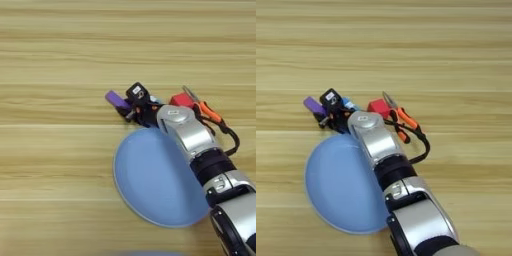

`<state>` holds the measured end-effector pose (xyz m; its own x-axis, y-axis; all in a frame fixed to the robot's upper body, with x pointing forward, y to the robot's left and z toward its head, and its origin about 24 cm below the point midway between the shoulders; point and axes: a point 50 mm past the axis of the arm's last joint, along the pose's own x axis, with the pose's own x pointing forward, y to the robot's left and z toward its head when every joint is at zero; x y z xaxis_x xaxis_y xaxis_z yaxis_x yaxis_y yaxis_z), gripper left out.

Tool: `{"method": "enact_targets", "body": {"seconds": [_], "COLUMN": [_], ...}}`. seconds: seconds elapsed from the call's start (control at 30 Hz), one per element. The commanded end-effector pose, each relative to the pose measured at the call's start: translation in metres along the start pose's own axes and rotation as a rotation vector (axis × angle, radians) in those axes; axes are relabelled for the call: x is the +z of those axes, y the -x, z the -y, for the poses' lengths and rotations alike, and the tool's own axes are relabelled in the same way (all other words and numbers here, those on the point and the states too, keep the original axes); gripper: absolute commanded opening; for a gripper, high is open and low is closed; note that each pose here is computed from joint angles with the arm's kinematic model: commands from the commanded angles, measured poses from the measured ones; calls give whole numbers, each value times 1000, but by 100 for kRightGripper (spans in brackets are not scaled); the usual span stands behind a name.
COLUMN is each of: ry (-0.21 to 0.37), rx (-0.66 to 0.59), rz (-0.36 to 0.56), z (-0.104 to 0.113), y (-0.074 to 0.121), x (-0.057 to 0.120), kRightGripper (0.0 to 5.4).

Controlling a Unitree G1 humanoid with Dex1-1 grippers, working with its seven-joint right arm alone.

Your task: Move the objects on the table

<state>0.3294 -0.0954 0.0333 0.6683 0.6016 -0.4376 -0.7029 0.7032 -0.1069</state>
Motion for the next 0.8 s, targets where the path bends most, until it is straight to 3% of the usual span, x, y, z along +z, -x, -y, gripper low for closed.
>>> {"method": "enact_targets", "body": {"seconds": [0.03, 0.33, 0.37, 0.5, 0.8], "ry": [92, 93, 93, 93, 114], "rx": [-40, -48, -49, -74, -64], "rz": [97, 94, 95, 117, 269], "z": [11, 13, 13, 16, 12], "y": [-1, -1, -1, -1, 4], "x": [37, 36, 36, 40, 60], "kRightGripper": [141, 141, 177, 229, 352]}}
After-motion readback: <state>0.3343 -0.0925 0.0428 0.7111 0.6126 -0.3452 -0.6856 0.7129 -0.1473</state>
